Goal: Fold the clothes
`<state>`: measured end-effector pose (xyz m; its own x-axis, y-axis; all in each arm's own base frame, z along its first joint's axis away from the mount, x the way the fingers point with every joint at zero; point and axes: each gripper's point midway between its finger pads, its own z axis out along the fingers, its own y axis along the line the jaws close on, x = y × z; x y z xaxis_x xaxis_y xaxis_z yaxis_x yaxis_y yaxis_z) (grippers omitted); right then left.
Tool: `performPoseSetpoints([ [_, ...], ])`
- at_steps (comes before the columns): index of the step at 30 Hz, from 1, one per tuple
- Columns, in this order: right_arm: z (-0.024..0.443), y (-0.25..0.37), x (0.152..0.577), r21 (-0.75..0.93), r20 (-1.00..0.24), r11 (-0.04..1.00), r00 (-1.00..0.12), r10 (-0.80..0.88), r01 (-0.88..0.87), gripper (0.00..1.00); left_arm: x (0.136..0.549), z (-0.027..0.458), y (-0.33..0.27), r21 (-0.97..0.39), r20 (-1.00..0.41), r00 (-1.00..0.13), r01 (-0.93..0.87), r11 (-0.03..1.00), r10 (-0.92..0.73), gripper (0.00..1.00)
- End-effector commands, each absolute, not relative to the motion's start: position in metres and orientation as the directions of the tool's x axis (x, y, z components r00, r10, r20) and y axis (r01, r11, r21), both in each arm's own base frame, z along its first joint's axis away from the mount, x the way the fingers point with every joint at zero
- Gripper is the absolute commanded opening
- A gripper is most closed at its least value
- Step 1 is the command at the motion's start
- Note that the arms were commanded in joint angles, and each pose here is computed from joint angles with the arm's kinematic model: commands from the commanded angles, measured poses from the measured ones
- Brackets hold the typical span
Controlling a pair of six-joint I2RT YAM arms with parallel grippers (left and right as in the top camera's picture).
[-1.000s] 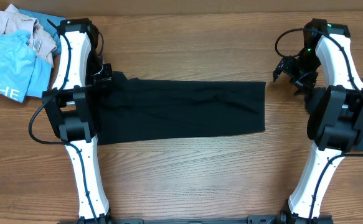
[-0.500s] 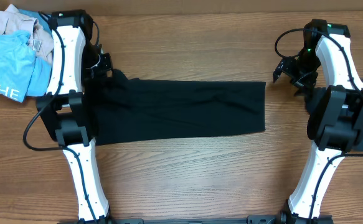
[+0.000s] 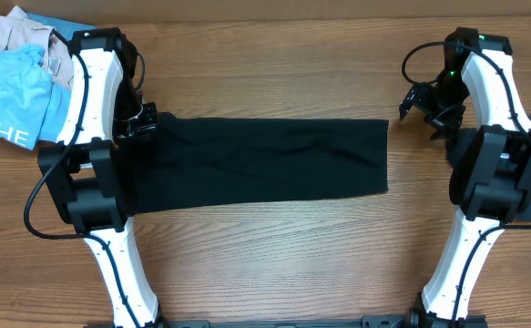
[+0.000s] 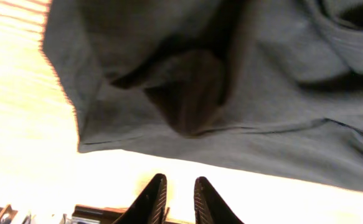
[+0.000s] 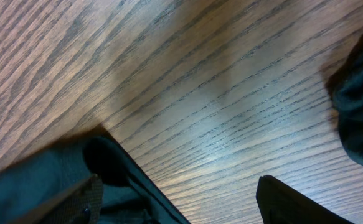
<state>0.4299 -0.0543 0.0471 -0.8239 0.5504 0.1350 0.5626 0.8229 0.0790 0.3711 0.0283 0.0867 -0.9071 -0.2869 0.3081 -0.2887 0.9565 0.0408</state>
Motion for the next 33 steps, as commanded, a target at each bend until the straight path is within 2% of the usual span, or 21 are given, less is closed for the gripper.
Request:
performPoseSetpoints([
  [1,0.076,-0.049,0.442,0.158,0.077,0.818,-0.833,0.548,0.553,0.83,0.376,0.089,0.05,0.142,0.24,-0.902,-0.333,0.932,-0.359,0.13],
  [3,0.077,-0.047,0.445,0.175,0.073,0.816,-0.834,0.547,0.551,0.83,0.388,0.087,0.041,0.09,0.207,-0.918,-0.326,0.941,-0.338,0.18],
  [4,0.077,-0.047,0.446,0.176,0.069,0.816,-0.834,0.547,0.55,0.83,0.401,0.084,0.03,0.019,0.178,-0.94,-0.294,0.956,-0.292,0.59],
  [5,0.077,-0.047,0.446,0.177,0.067,0.819,-0.837,0.544,0.546,0.84,0.41,0.083,0.022,-0.033,0.151,-0.957,-0.256,0.966,-0.248,0.83],
  [6,0.077,-0.047,0.447,0.178,0.064,0.823,-0.841,0.537,0.539,0.84,0.418,0.082,0.014,-0.078,0.126,-0.969,-0.223,0.972,-0.212,0.9],
  [10,0.077,-0.048,0.449,0.184,0.05,0.835,-0.853,0.519,0.519,0.84,0.428,0.078,-0.007,-0.166,0.108,-0.98,-0.183,0.969,-0.167,0.92],
  [12,0.077,-0.049,0.453,0.189,0.035,0.835,-0.854,0.519,0.516,0.85,0.44,0.079,-0.024,-0.219,0.054,-0.993,-0.114,0.969,-0.105,0.91],
  [15,0.077,-0.049,0.454,0.191,0.03,0.841,-0.86,0.51,0.506,0.86,0.458,0.075,-0.046,-0.225,-0.01,-0.995,-0.09,0.97,-0.095,0.9],
  [17,0.077,-0.049,0.454,0.191,0.028,0.843,-0.862,0.507,0.502,0.86,0.463,0.067,-0.049,-0.186,-0.026,-0.997,-0.067,0.98,-0.074,0.89],
  [18,0.077,-0.049,0.455,0.192,0.026,0.844,-0.862,0.506,0.501,0.86,0.468,0.062,-0.045,-0.113,-0.053,-0.998,-0.035,0.993,-0.041,0.89],
  [20,0.077,-0.049,0.455,0.192,0.026,0.845,-0.864,0.504,0.499,0.86,0.483,0.063,-0.054,-0.049,-0.13,-0.984,0.128,0.991,0.121,0.88],
  [23,0.077,-0.048,0.451,0.186,0.04,0.848,-0.866,0.498,0.496,0.86,0.499,0.064,-0.046,0.065,-0.183,-0.973,0.131,0.989,0.141,0.82],
  [24,0.077,-0.048,0.45,0.186,0.042,0.848,-0.866,0.497,0.496,0.86,0.5,0.064,-0.048,0.054,-0.19,-0.969,0.148,0.987,0.156,0.82],
  [28,0.077,-0.048,0.45,0.186,0.042,0.848,-0.866,0.498,0.496,0.87,0.48,0.058,-0.057,-0.013,-0.114,-0.98,0.167,0.986,0.164,0.81],
  [33,0.077,-0.048,0.45,0.186,0.042,0.848,-0.866,0.497,0.496,0.87,0.438,0.023,-0.064,-0.089,0.026,-0.96,0.277,0.957,0.281,0.79],
])
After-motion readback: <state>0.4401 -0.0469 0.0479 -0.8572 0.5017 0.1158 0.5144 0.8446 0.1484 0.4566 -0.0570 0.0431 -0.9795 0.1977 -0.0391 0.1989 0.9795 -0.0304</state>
